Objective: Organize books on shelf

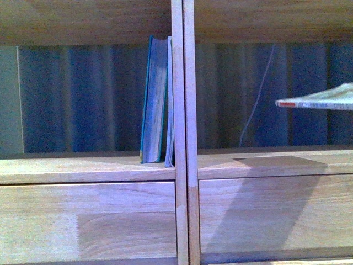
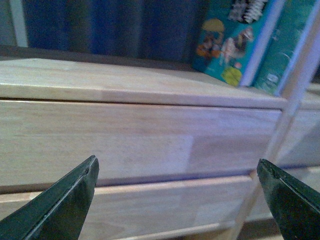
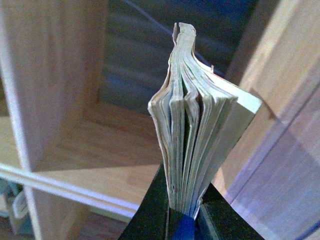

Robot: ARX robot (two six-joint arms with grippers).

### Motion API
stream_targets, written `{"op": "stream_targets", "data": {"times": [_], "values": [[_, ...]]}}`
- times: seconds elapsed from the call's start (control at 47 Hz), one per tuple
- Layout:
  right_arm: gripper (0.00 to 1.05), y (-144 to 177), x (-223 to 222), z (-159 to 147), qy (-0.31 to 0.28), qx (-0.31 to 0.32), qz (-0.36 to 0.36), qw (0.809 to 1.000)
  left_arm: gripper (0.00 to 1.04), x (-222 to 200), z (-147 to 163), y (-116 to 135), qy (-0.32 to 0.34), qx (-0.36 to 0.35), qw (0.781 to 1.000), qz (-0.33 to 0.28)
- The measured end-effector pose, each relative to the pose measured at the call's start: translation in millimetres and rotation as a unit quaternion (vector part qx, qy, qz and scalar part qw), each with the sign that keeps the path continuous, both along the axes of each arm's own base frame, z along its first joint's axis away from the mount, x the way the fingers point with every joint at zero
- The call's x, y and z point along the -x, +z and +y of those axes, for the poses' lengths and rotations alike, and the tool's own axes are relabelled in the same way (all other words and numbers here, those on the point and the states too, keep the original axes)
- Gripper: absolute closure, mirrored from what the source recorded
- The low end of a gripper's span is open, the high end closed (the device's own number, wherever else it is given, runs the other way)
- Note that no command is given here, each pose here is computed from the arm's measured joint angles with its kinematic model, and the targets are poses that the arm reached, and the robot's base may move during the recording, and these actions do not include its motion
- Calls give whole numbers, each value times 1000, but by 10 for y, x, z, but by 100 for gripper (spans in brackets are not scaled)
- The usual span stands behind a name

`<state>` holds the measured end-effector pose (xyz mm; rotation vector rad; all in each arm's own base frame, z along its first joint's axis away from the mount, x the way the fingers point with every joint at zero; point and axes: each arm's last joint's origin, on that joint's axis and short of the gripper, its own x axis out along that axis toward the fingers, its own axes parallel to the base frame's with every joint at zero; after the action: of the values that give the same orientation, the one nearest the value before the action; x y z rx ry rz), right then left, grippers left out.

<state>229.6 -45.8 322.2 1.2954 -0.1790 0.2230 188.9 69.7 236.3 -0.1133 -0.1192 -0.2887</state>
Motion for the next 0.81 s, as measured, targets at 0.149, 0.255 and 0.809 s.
{"op": "stream_targets", "data": {"times": [0.149,0.255,0.809], "values": [[97,226,199,78,27,31,-73,997,7,-540,73,195,-21,82,996,41],[97,382,336,209,52,52,-137,988,7,-863,-51,482,-95,141,984,55],[97,497,203,963,143,103,-211,961,7,-1183,-1232,1211,-439,299,839,115]]}}
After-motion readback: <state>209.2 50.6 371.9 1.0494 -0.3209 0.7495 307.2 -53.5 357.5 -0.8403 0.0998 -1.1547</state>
